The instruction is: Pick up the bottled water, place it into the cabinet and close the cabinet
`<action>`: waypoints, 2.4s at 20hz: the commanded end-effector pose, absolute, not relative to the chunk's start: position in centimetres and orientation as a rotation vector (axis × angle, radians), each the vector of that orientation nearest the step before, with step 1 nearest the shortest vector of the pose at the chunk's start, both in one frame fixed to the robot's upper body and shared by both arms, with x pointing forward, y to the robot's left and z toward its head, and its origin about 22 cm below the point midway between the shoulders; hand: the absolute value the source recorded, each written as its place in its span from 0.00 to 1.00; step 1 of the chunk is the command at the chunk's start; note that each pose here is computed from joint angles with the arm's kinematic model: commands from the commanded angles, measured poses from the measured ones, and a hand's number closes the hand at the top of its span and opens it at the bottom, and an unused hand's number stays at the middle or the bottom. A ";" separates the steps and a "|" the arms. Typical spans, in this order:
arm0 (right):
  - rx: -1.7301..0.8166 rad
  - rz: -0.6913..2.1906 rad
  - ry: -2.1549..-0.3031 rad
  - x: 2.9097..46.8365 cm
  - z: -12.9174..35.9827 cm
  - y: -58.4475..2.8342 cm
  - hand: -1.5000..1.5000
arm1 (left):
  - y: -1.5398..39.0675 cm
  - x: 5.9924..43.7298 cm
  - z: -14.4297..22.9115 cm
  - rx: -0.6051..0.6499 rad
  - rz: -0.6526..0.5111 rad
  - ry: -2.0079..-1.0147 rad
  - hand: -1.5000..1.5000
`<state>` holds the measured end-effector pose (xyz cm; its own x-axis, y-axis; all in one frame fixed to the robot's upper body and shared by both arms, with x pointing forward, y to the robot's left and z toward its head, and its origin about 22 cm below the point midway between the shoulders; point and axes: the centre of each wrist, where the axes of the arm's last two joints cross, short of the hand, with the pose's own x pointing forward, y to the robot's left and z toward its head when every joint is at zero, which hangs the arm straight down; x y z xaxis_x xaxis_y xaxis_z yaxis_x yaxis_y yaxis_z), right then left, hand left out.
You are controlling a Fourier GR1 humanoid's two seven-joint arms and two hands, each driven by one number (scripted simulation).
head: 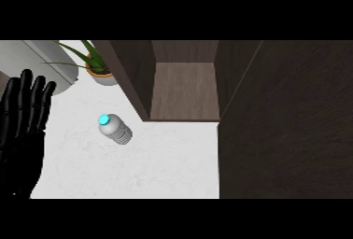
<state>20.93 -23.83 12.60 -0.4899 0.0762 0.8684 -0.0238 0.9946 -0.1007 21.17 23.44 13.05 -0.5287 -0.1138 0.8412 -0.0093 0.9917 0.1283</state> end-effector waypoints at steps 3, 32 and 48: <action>-0.042 0.106 -2.042 19.9 13.1 -24.4 0.00 | 22.6 21.7 11.3 -0.119 -0.226 -2.115 0.00; 0.255 0.146 -1.879 9.5 16.7 -27.2 0.00 | 21.5 12.3 18.3 -0.542 -0.184 -1.737 0.00; 0.287 0.090 -1.881 8.4 16.6 -27.7 0.00 | 24.9 13.7 15.9 -0.340 -0.061 -1.750 0.00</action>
<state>11.26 -28.59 13.33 -0.2439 -0.0223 0.9695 -0.1738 0.9846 -0.0210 14.91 23.86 14.48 -0.0890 0.2034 0.9751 0.2894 0.9420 -0.1701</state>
